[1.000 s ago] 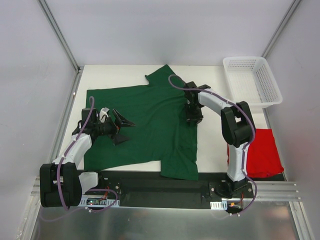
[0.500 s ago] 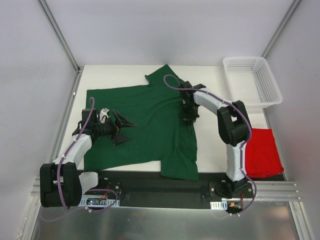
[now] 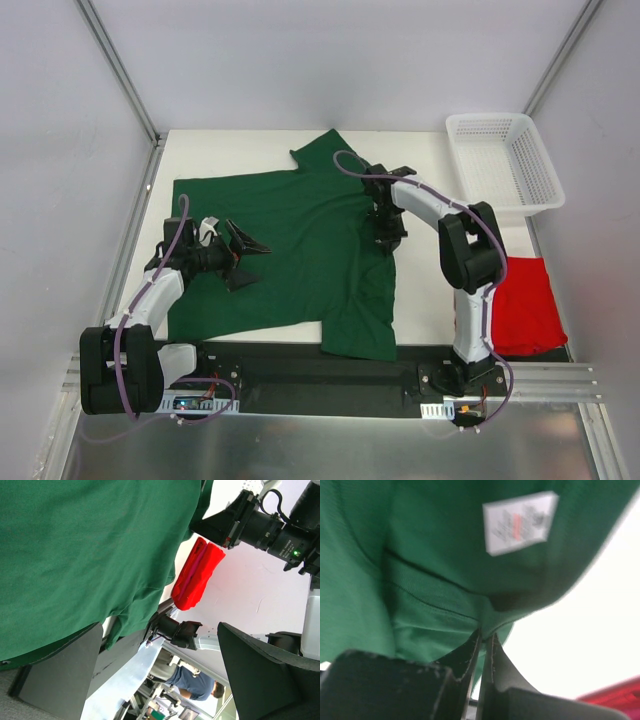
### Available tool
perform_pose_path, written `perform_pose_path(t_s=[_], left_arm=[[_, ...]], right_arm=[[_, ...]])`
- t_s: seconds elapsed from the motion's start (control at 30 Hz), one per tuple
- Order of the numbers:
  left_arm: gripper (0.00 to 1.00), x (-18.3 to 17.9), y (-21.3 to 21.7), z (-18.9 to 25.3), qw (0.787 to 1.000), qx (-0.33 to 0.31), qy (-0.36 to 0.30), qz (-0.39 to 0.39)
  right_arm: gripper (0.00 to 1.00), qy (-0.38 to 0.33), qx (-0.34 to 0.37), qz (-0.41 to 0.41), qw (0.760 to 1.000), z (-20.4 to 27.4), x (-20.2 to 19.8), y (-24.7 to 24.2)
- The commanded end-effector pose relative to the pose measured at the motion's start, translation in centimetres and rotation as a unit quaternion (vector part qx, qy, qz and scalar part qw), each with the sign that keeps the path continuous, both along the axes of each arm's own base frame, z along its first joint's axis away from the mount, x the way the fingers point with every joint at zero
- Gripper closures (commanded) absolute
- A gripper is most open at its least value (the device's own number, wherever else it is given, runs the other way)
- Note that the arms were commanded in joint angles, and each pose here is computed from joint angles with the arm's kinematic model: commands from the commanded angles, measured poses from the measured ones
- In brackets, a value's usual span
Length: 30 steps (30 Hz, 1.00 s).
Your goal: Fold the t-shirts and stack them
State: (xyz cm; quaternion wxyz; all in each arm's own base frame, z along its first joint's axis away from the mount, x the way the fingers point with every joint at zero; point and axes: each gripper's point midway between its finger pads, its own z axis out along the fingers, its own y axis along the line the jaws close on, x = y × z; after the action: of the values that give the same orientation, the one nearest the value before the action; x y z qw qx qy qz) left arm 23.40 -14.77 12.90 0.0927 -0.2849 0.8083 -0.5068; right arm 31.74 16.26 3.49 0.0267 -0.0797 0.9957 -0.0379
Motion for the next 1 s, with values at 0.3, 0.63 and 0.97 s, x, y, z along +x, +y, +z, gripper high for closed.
perform_pose_path(t_s=[0.3, 0.63, 0.97], left_arm=[[0.01, 0.2, -0.4, 0.9, 1.0, -0.008, -0.019, -0.014], [0.01, 0.2, -0.4, 0.8, 1.0, -0.011, -0.017, -0.019], [0.01, 0.4, -0.4, 0.6, 1.0, -0.007, -0.018, -0.021]], right_arm=[[0.99, -0.017, -0.064, -0.015, 0.998, 4.8, -1.2, -5.3], [0.99, -0.013, -0.112, -0.027, 0.993, 5.4, -1.4, -8.2], [0.04, -0.053, -0.107, -0.03, 0.992, 7.6, -1.0, -8.8]])
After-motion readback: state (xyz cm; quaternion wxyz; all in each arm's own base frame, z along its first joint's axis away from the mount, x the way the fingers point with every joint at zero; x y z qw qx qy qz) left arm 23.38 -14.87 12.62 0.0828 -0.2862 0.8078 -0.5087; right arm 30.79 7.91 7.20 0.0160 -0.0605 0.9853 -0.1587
